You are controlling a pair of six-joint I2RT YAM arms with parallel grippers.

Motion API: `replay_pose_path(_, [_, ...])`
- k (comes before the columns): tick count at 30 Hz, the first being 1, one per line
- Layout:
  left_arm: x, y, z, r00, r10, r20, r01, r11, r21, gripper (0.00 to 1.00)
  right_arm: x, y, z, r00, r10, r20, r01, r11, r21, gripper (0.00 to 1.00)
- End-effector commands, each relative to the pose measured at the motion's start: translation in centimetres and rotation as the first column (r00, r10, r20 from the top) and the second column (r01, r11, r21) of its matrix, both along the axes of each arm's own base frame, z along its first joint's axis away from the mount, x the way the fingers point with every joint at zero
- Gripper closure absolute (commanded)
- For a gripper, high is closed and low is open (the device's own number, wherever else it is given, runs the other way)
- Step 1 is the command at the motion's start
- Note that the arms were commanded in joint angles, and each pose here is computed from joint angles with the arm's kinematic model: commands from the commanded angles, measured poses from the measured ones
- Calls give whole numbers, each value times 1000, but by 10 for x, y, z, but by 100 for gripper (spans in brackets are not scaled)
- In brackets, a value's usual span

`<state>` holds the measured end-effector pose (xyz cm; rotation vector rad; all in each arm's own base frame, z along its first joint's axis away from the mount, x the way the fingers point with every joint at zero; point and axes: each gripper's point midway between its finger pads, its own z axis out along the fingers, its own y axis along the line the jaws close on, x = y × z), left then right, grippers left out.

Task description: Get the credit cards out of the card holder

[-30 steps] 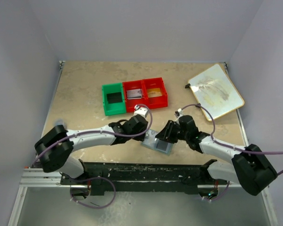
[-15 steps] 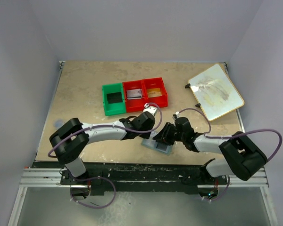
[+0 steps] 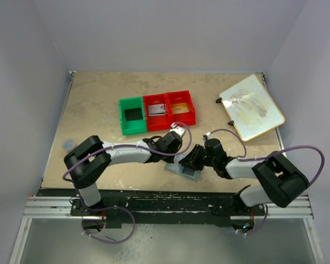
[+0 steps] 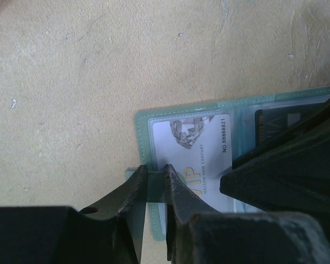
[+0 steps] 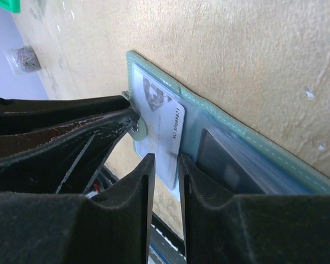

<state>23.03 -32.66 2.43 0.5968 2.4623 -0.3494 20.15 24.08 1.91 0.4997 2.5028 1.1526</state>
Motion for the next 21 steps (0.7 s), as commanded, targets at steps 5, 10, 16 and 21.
replay_pose_path(5, [-24, -2, -17, 996, -51, -77, 51, 999, -7, 88, 5, 4, -6, 1000, -25, 12, 24, 999, 34, 73])
replay_pose_path(10, [-28, 0, -21, 996, -34, -78, 35, 999, 9, 91, 6, 6, 3, 998, -44, 51, 39, 995, 92, 81])
replay_pose_path(16, [-25, 6, -16, 999, 0, -51, 1, 1000, 26, 92, 0, 7, 12, 996, -47, 73, 34, 985, 169, 100])
replay_pose_path(21, [-21, 20, -23, 999, 35, -9, -33, 995, 95, 93, -1, 5, 17, 996, -42, 79, 29, 987, 157, 100])
